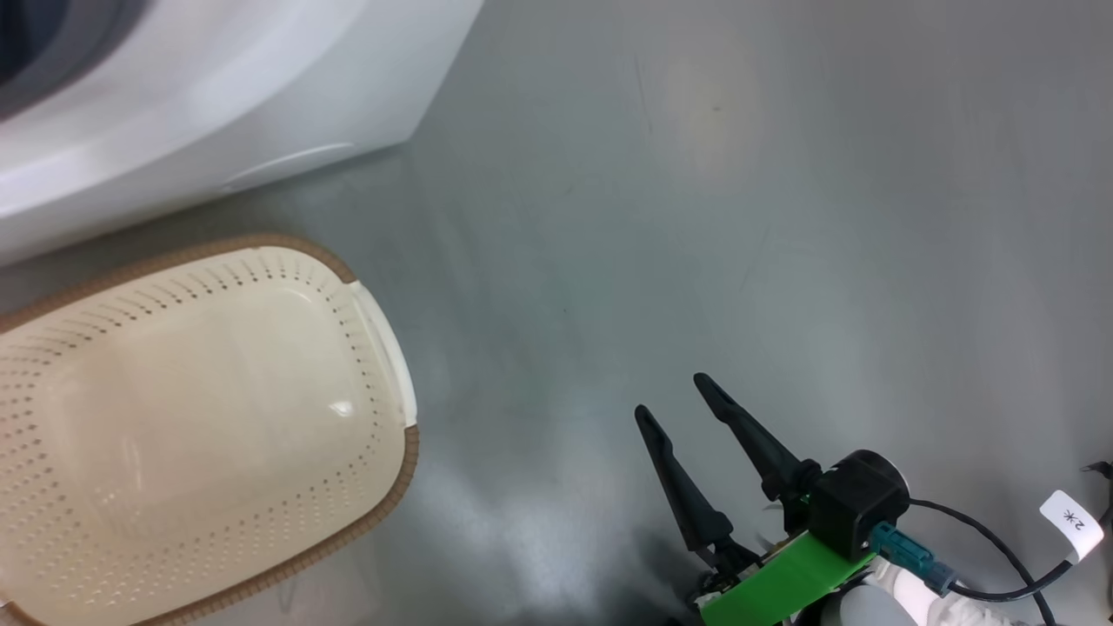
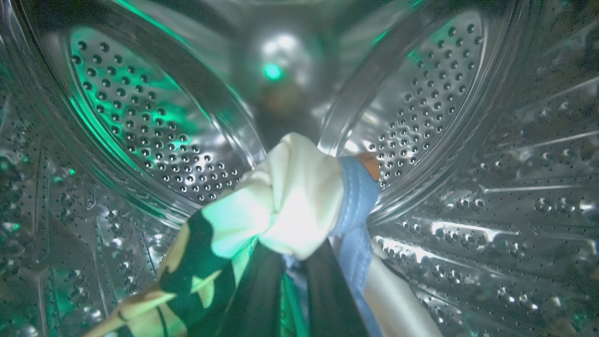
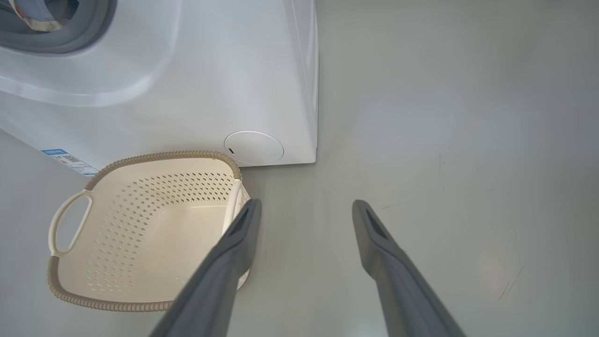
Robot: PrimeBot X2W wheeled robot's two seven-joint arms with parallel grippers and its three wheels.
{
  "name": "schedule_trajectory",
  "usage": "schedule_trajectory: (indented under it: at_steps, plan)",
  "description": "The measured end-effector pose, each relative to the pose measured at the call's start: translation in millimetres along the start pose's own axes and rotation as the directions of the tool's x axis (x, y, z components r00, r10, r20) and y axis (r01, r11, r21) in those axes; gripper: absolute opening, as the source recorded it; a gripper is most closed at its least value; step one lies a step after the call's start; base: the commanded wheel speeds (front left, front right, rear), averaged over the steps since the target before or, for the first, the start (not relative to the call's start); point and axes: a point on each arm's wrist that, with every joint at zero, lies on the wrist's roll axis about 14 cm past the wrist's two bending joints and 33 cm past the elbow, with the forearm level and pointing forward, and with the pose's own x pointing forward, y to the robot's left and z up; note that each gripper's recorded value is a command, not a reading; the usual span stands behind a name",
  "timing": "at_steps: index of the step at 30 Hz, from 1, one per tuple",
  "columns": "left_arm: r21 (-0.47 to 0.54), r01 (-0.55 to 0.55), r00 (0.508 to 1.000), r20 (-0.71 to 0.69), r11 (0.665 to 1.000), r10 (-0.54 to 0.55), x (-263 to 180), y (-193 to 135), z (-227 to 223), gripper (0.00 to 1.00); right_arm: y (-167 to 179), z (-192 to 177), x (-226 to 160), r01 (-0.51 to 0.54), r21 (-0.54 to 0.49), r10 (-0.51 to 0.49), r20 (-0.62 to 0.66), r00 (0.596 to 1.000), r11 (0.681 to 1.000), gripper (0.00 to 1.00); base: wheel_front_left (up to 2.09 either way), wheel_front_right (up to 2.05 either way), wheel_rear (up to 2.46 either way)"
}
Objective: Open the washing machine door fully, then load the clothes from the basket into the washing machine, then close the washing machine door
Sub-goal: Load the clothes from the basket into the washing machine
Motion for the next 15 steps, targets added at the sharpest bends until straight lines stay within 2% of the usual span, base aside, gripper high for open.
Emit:
schedule_trajectory:
  at_steps: [7,15]
  plan:
    - [0.037,-0.024,0.993,0.117,0.999,0.020,11.0,2.3,24.1,0.00,-1.3,-6.6,1.4,0.006,0.007,-0.006,-0.021,1.000,1.000,1.00,0.00,0.00,0.00]
    - [0.089,-0.012,0.999,0.045,0.996,0.008,5.2,-1.6,-1.2,0.00,-1.9,-2.4,3.3,0.006,0.009,-0.006,-0.008,1.000,1.000,1.00,0.00,0.00,0.00]
